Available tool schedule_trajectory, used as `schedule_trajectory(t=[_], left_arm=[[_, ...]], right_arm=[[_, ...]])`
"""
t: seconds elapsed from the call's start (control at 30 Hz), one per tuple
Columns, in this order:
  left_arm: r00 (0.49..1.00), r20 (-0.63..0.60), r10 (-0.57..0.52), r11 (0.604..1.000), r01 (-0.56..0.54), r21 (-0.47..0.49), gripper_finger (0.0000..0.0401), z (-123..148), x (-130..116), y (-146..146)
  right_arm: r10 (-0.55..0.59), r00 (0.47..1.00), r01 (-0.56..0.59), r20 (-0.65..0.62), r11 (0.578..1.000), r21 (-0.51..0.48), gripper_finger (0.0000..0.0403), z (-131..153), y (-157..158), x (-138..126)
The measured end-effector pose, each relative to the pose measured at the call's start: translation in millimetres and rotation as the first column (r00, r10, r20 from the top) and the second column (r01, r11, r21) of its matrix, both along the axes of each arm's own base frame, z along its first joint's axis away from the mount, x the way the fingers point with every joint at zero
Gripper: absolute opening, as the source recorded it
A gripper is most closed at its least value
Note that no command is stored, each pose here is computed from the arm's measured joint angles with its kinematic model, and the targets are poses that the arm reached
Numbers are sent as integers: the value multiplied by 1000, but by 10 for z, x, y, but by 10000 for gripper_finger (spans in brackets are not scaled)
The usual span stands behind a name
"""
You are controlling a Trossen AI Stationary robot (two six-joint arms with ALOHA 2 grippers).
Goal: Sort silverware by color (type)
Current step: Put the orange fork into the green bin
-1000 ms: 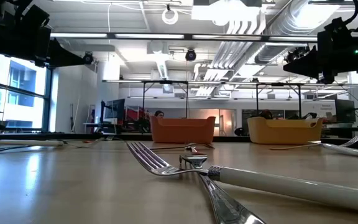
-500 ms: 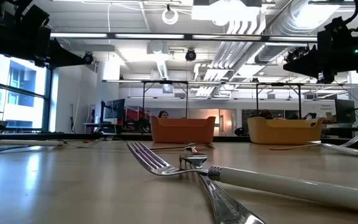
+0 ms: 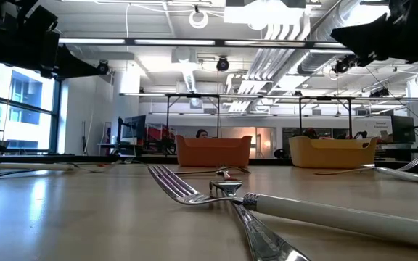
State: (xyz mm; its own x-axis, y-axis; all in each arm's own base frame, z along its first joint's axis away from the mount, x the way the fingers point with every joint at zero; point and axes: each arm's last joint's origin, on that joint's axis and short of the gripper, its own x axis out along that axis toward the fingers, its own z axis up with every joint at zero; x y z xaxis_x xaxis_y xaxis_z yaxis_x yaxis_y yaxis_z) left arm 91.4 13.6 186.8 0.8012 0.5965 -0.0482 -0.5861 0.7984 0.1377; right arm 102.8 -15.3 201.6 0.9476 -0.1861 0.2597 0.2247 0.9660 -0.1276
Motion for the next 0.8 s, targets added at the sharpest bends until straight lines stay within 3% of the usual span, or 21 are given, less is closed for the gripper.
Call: schedule_trajectory(t=[0.2, 0.37, 0.57, 0.8], left_arm=[[1000, 0, 0, 1000, 0, 0, 5, 0, 0, 0], [1000, 1, 0, 1000, 0, 0, 5, 1, 0, 0], [1000, 1, 0, 1000, 0, 0, 5, 1, 0, 0], [1000, 23, 1, 1000, -1, -23, 5, 6, 0, 0]], right_arm=[[-67, 976, 75, -206, 997, 28, 1, 40, -46, 187], [-104, 907, 154, -409, 984, 91, 25, 107, -87, 360], [-88, 756, 228, -649, 965, 134, 71, 138, -115, 530], [-18, 523, 348, -852, 917, 195, 78, 70, -131, 678]])
